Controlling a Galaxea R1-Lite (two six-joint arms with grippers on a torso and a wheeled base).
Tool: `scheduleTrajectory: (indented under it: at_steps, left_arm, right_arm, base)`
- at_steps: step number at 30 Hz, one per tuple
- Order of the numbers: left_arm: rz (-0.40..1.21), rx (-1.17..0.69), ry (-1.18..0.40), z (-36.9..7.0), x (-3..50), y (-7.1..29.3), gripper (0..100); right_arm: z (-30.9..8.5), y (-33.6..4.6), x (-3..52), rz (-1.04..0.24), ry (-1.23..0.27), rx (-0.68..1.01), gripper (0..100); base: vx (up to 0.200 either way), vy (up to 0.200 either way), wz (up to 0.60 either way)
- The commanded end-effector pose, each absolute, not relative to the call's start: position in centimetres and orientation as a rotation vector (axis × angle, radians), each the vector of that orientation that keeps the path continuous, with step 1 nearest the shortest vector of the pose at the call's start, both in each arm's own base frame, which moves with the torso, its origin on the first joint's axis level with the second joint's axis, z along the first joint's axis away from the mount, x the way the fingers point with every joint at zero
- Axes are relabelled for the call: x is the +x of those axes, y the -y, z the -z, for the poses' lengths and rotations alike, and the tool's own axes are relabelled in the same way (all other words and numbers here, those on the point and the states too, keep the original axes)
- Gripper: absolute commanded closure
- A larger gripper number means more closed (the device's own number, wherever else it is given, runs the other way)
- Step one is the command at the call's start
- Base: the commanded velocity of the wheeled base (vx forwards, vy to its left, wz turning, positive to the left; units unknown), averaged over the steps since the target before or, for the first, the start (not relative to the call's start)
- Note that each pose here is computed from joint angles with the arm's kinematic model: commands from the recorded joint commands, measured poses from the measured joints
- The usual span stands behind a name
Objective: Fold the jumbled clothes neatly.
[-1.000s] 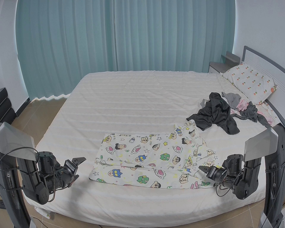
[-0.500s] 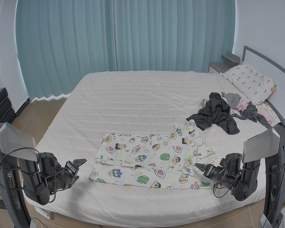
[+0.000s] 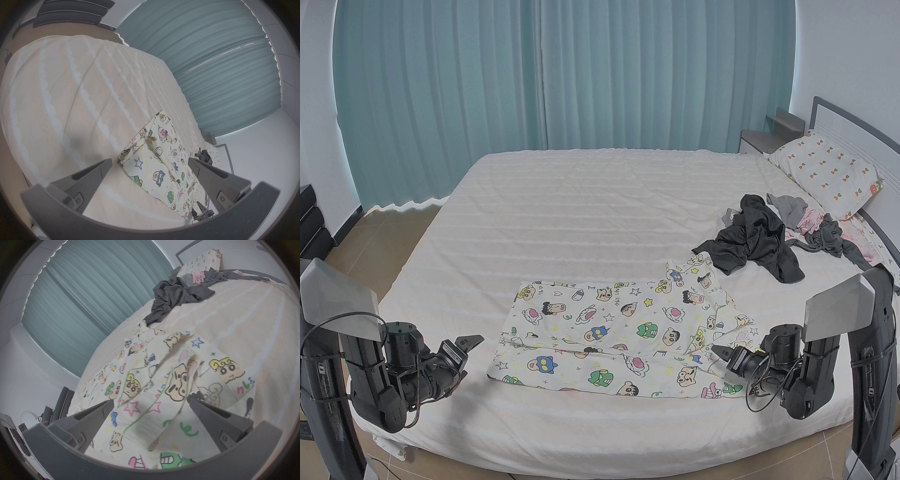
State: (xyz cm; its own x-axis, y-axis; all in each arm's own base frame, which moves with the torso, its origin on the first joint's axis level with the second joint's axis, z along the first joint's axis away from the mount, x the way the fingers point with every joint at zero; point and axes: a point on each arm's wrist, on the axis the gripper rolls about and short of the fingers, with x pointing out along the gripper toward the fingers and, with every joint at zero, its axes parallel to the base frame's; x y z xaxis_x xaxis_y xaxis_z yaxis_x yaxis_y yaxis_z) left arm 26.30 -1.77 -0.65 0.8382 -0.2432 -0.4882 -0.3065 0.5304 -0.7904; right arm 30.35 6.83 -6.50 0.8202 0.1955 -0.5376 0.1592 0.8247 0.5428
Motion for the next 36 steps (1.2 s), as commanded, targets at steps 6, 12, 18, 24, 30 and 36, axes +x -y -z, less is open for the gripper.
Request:
scheduleTrajectory:
  at_steps: [6,12,18,24,30,36]
  left_arm:
    - [-0.040,-1.026,-0.599,1.1,26.2,1.9,0]
    - [-0.041,-1.026,-0.601,1.1,26.1,1.9,0]
    - [-0.041,-1.026,-0.601,1.1,26.1,1.9,0]
    - [-0.039,-1.026,-0.598,1.1,26.2,1.9,0]
    - [-0.040,-1.026,-0.599,1.1,26.2,1.9,0]
    - [-0.040,-1.026,-0.599,1.1,26.2,1.9,0]
  right_arm:
    - [6.6,-6.8,31.2,-0.020,-0.601,0.619,0]
    - [6.8,-6.9,31.6,-0.024,-0.594,0.621,100]
    - [6.6,-6.9,31.2,-0.022,-0.597,0.622,100]
    - [6.5,-7.1,30.7,-0.027,-0.605,0.619,100]
    - [5.3,-7.2,29.8,-0.039,-0.606,0.617,100]
    - [5.8,-7.0,29.5,-0.023,-0.630,0.603,100]
  base:
    - [0.000,0.000,0.00]
    - [0.000,0.000,0.00]
    - [0.000,0.000,0.00]
    - [0.000,0.000,0.00]
    - [0.000,0.000,0.00]
    - [0.000,0.000,0.00]
